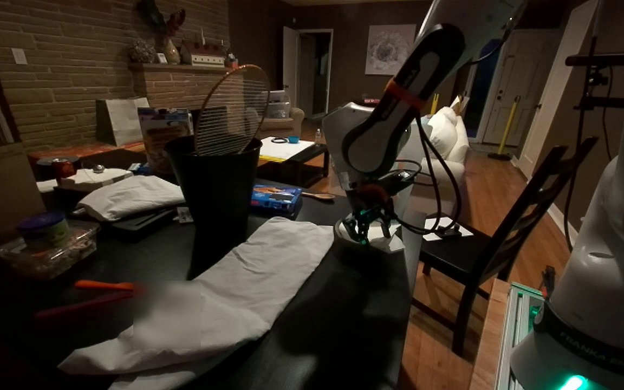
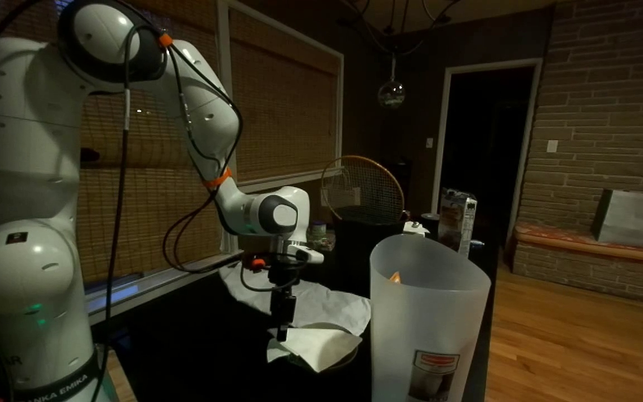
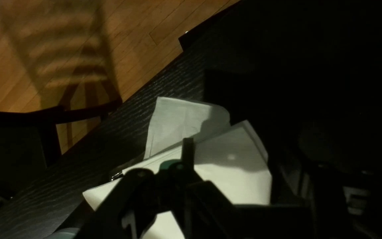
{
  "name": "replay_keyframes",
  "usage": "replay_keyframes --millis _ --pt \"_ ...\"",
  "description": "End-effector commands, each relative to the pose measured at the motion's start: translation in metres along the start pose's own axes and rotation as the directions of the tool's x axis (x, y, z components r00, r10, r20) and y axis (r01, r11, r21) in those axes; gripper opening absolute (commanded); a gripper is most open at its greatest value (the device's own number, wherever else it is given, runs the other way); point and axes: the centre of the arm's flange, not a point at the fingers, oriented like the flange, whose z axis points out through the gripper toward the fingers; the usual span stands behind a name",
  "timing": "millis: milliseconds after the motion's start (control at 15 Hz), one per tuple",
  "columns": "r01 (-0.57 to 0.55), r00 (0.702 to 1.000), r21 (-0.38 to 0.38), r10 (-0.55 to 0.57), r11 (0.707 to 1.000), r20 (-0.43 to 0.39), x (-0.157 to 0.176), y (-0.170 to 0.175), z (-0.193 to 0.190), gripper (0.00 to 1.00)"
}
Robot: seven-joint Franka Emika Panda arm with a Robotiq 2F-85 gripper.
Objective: Remove the white cloth from the bowl and put it inside the clear bin on the right
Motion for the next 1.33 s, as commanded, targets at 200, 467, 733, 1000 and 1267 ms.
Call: replay_keyframes --millis 200,467,733,1000,1267 --pt "0.005 0.999 -0.023 -0.006 1.0 -0.034 -0.003 0.0 -0.002 0.17" --pt "0.009 0.998 -0.027 -0.011 1.0 -0.06 -0.006 0.016 -0.02 0.0" --pt "0.026 0.997 0.095 -0.019 0.995 -0.07 -0.009 0.052 -0.057 0.0" --pt "0.019 0.996 0.318 0.009 0.948 -0.088 -0.025 0.103 -0.126 0.0" --pt "-0.078 0.968 0.47 0.179 0.879 -0.173 -0.036 0.168 -0.203 0.0"
